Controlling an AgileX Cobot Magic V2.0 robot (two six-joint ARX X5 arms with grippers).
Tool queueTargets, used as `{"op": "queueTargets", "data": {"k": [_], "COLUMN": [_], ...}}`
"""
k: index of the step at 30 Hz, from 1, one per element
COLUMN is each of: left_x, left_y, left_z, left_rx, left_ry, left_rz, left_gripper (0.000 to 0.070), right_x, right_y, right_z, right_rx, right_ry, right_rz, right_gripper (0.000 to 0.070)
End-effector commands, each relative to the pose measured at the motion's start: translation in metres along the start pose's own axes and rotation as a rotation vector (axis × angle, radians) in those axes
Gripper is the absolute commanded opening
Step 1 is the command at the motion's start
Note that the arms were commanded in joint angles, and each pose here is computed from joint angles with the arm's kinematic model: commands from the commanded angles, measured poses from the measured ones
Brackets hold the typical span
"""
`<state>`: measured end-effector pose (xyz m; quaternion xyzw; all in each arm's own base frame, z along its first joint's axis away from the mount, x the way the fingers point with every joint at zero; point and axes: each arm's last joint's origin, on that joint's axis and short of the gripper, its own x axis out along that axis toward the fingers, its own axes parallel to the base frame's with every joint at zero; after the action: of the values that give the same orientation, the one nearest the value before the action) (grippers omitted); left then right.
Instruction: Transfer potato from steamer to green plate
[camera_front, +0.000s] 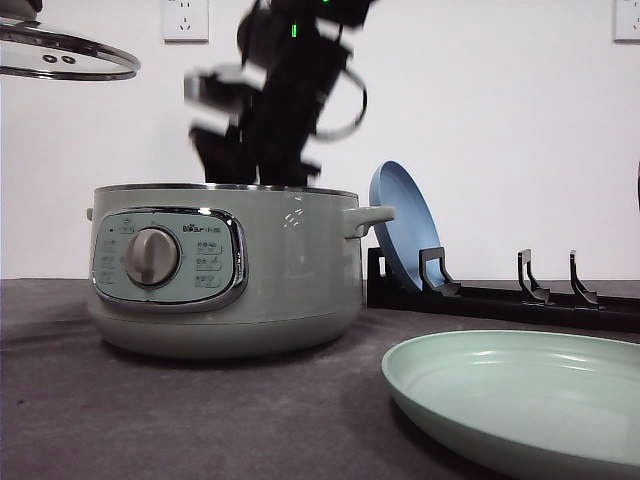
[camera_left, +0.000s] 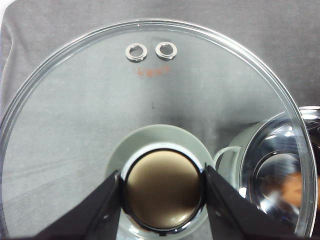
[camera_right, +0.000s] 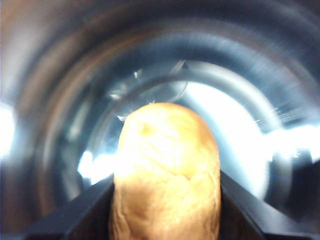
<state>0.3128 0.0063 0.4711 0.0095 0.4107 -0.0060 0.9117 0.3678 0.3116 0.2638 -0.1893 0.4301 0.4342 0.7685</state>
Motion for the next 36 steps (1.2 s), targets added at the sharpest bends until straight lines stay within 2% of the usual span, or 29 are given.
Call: {"op": "queueTargets", "data": {"k": [1, 5, 9, 14, 21, 24, 29, 36], "left_x": [-0.016, -0.016, -0.016, -0.016, -0.016, -0.016, -0.016, -0.016], "left_y": [0.000, 0.000, 0.000, 0.000, 0.000, 0.000, 0.000, 0.000], "left_z": [0.004, 0.004, 0.004, 0.003, 0.003, 0.003, 0.003, 0.003], "left_rx": [0.000, 0.000, 0.000, 0.000, 0.000, 0.000, 0.000, 0.000], "left_ry": [-0.072, -0.071, -0.067, -0.065, -0.064, -0.064, -0.065, -0.064], "left_rz": [0.001, 0.001, 0.001, 0.001, 0.001, 0.001, 0.001, 0.001], "left_gripper": [0.0000, 0.0000, 0.0000, 0.0000, 0.0000, 0.0000, 0.0000, 0.0000], "right_x": [-0.019, -0.064, -0.106, -0.159, -0.214, -0.226, -0.232, -0.197], "right_y": [0.002, 0.006, 0.009, 0.011, 0.031, 0.042, 0.058, 0.066], "right_z": [0.015, 0.025, 0.019, 0.000, -0.052, -0.084, -0.135, -0.198], "right_rx": [0.004, 0.012, 0.032, 0.106, 0.136, 0.148, 0.180, 0.293], "right_ry": [-0.032, -0.034, -0.019, 0.024, 0.076, 0.110, 0.095, 0.075], "right_rz": [-0.008, -0.014, -0.021, -0.025, -0.090, -0.100, -0.104, -0.107], "right_gripper": [0.0246, 0.0246, 0.0246, 0.0246, 0.0246, 0.0246, 0.0246, 0.0246]}}
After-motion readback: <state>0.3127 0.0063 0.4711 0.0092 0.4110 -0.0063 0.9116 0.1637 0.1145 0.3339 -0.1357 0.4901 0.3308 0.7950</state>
